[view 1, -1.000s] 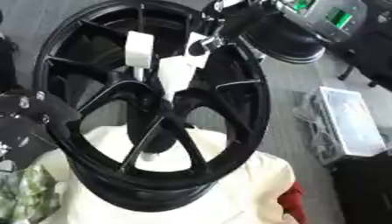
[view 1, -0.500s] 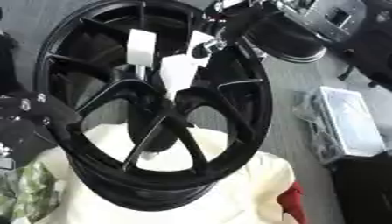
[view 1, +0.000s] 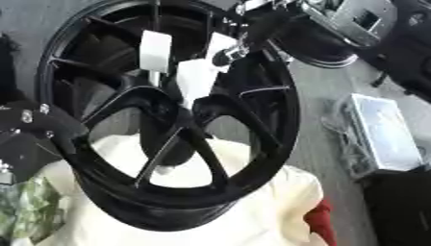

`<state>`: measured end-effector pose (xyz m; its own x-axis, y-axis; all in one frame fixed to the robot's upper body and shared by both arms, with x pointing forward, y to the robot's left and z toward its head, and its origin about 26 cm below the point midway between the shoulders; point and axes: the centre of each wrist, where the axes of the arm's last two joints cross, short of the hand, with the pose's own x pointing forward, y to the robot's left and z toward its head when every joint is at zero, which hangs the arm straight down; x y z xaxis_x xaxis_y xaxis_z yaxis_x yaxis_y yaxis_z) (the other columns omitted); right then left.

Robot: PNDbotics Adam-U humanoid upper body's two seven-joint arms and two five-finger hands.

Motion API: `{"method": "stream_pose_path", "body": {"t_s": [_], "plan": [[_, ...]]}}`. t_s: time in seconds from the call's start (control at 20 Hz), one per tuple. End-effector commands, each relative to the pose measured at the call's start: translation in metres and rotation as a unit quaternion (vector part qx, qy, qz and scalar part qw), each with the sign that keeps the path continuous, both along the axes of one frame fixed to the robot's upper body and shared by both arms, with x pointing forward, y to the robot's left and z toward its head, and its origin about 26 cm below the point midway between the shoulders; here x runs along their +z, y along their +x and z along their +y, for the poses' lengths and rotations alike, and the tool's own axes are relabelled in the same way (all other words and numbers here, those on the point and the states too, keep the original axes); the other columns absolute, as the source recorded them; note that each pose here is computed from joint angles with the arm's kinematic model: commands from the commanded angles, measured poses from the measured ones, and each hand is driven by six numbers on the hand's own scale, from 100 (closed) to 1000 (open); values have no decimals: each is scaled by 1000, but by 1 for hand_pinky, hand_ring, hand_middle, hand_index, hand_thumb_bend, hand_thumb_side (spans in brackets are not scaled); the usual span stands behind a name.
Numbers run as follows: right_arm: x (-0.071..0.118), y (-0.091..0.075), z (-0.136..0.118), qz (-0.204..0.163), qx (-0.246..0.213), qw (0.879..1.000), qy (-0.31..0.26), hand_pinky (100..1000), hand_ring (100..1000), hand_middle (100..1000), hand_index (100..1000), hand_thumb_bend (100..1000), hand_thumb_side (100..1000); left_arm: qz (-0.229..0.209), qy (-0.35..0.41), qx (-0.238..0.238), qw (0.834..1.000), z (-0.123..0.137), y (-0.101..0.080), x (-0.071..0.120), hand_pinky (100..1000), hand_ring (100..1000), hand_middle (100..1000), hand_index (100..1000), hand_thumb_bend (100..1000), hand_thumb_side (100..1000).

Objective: Pull the pin out of the wheel hub.

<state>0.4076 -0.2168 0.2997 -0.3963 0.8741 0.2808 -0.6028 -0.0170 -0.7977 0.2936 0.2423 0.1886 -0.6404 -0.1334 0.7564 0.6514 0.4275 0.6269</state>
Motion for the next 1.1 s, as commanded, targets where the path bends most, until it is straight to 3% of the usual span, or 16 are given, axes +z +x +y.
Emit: {"method": "stream_pose_path", "body": {"t_s": [0.05, 0.45, 0.65, 1.1], "plan": [[13, 1, -6, -12, -16, 1000, 3, 859, 836, 768, 895, 389, 573, -16, 14, -7, 1000, 0, -2, 9, 621, 765, 666, 721, 100, 781], [9, -3, -14, -18, -26, 999, 10, 812, 782, 718, 849, 355, 499, -18, 16, -7, 1000, 0, -2, 9, 622, 765, 666, 721, 100, 780], [8, -3, -14, -16, -30, 999, 15, 777, 748, 688, 825, 324, 526, -17, 17, -9, 1000, -1, -2, 9, 622, 766, 666, 721, 100, 781], [9, -2, -14, -38, -46, 998, 38, 724, 654, 572, 722, 240, 425, -16, 21, -8, 1000, 0, -2, 8, 623, 767, 667, 721, 100, 783]]}}
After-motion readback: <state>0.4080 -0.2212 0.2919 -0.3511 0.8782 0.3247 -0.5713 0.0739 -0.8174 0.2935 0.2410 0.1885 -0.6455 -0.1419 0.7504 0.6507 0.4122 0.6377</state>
